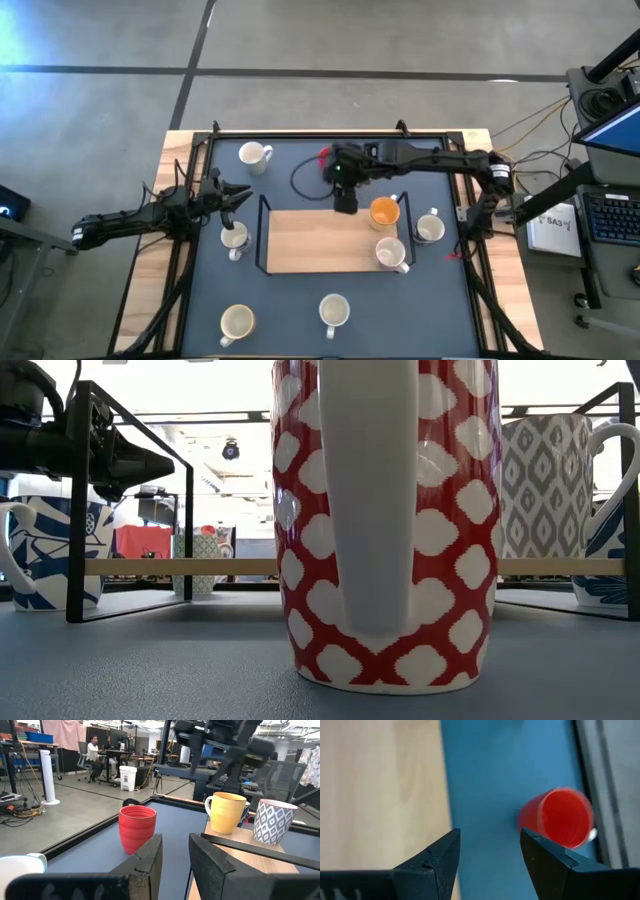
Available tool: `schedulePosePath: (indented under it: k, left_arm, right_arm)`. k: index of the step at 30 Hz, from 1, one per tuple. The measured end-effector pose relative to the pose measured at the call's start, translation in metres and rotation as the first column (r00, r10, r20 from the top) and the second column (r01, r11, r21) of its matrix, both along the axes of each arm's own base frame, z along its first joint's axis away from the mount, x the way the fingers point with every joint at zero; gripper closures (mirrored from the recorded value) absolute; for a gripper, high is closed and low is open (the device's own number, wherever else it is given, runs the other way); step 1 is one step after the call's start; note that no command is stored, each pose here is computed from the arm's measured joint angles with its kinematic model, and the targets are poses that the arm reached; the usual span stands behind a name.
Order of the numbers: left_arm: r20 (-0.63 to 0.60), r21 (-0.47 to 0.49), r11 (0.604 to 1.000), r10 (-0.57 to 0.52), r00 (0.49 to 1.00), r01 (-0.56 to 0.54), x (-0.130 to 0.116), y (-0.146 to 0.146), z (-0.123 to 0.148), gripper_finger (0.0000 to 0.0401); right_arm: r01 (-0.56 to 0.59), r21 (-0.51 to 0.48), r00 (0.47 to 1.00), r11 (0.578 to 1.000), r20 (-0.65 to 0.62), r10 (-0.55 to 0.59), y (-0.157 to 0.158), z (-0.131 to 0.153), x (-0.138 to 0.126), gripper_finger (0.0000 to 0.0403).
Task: Place coffee mugs
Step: Put the top red cup on the shelf
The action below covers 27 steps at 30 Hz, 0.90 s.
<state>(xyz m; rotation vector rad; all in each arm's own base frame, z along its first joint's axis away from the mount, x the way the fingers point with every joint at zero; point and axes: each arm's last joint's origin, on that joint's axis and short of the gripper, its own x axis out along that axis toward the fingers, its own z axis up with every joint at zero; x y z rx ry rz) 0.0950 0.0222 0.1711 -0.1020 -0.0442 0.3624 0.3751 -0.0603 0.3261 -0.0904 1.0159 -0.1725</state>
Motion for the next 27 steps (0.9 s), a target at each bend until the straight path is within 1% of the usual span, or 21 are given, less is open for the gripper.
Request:
schedulePosePath:
  k: [2, 5, 8, 10, 12, 17, 20, 25, 27]
  left_arm:
    - [0.000, 0.000, 1.000, 0.000, 1.000, 0.000, 0.000, 0.000, 0.000, 0.0323]
    - [0.000, 0.000, 1.000, 0.000, 1.000, 0.000, 0.000, 0.000, 0.000, 0.0323]
    - [0.000, 0.000, 1.000, 0.000, 1.000, 0.000, 0.000, 0.000, 0.000, 0.0323]
    - [0.000, 0.000, 1.000, 0.000, 1.000, 0.000, 0.000, 0.000, 0.000, 0.0323]
    - [0.000, 0.000, 1.000, 0.000, 1.000, 0.000, 0.000, 0.000, 0.000, 0.0323]
    - [0.000, 0.000, 1.000, 0.000, 1.000, 0.000, 0.000, 0.000, 0.000, 0.0323]
    - [0.000, 0.000, 1.000, 0.000, 1.000, 0.000, 0.000, 0.000, 0.000, 0.0323]
    - [0.000, 0.000, 1.000, 0.000, 1.000, 0.000, 0.000, 0.000, 0.000, 0.0323]
    - [0.000, 0.000, 1.000, 0.000, 1.000, 0.000, 0.000, 0.000, 0.000, 0.0323]
  right_arm:
    - [0.026, -0.008, 0.999, 1.000, 0.034, -0.025, -0.012, -0.002, 0.002, 0.0208]
    - [0.065, -0.003, 0.996, 0.998, 0.056, -0.064, -0.030, -0.013, 0.001, 0.0208]
    - [0.072, 0.038, 0.997, 0.997, 0.029, -0.073, -0.043, -0.025, -0.004, 0.0208]
    - [0.088, 0.072, 0.996, 0.993, 0.004, -0.089, -0.044, -0.035, -0.006, 0.0209]
    - [0.105, 0.087, 0.994, 0.991, -0.023, -0.104, -0.044, -0.040, -0.008, 0.0209]
    - [0.009, -0.002, 1.000, 1.000, -0.004, -0.009, -0.052, -0.043, -0.004, 0.0209]
    - [0.006, -0.007, 1.000, 1.000, -0.027, -0.007, -0.061, -0.054, 0.001, 0.0209]
    - [0.005, -0.005, 0.994, 1.000, -0.111, -0.006, -0.078, -0.084, 0.008, 0.0209]
    - [0.007, -0.014, 0.992, 1.000, -0.122, -0.009, -0.083, -0.092, 0.012, 0.0209]
